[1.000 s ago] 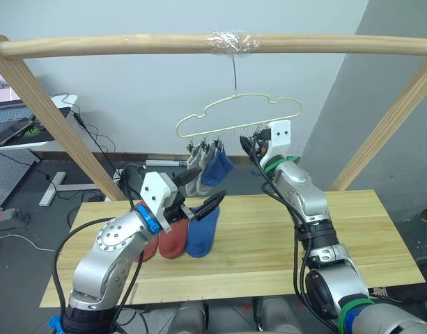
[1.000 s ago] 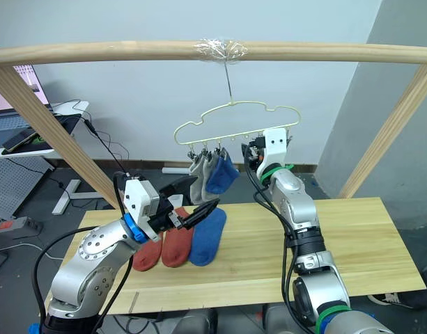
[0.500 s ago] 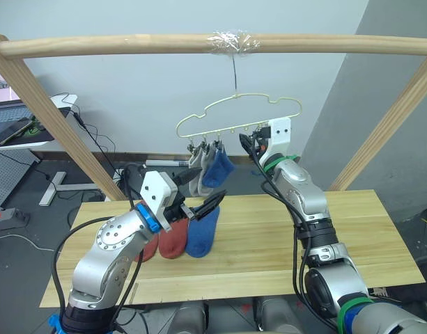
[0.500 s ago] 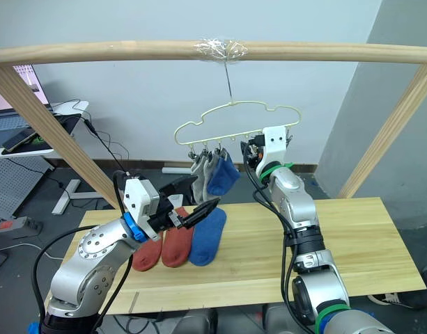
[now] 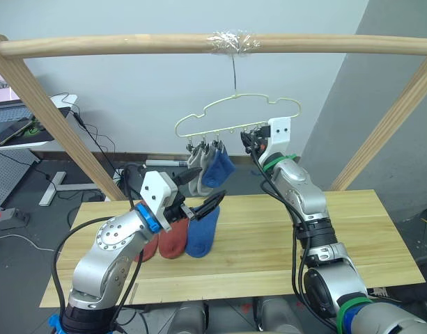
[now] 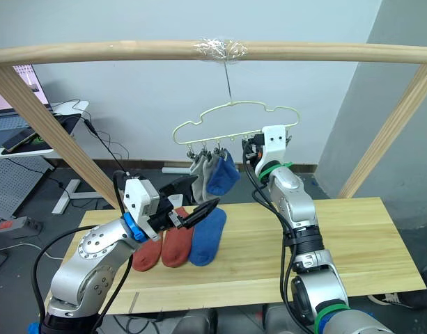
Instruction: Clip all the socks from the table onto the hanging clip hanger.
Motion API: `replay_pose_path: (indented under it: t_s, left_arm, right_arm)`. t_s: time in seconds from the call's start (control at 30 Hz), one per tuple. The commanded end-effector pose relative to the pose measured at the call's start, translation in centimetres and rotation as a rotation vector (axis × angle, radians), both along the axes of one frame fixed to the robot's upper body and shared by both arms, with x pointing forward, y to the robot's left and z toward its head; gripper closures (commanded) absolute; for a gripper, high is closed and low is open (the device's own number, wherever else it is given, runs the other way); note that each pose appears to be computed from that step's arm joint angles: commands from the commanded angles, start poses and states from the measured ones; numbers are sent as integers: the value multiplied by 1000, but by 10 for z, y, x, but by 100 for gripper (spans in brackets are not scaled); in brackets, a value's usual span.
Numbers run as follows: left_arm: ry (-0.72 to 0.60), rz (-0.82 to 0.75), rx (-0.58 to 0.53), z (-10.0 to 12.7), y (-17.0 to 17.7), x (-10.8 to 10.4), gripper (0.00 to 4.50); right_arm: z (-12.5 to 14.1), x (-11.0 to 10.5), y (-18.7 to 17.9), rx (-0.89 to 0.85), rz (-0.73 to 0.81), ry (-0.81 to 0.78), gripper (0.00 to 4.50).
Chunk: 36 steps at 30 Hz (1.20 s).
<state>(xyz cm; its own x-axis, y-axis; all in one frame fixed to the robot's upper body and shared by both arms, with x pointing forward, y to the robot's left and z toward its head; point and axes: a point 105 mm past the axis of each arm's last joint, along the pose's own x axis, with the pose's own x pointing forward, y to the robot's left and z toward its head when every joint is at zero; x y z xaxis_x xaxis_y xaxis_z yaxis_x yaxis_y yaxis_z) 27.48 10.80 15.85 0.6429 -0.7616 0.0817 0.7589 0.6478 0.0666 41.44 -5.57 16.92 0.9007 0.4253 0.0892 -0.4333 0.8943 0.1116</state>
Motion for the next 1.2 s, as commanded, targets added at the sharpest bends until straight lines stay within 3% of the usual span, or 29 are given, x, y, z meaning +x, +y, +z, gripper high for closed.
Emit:
replay_pose_path:
  t_s: [0.03,0.13,0.23,0.4,0.57,0.77,1.0,1.2]
  left_arm:
    - [-48,-20,0,10,-5,-4,0]
    - [-47,-13,3,9,-5,-3,0]
    - [-12,32,89,-7,0,5,0]
    - [176,217,286,-78,30,28,0]
    - [265,310,364,-121,41,48,0]
    - [339,248,380,-159,24,63,0]
    - [495,140,475,-203,21,48,0]
    - [474,87,491,-204,15,40,170]
  right_arm:
    - [23,0,3,25,9,-69,431]
    - [22,0,3,26,11,-67,448]
    - [21,-1,0,21,13,-58,448]
    - [16,-2,-6,-12,22,-32,448]
    - [13,-6,-12,-38,25,-16,448]
    - [10,-12,-15,-41,14,7,448]
    - [12,-15,-20,-39,-9,13,448]
    - [12,-15,-25,-35,-27,16,450]
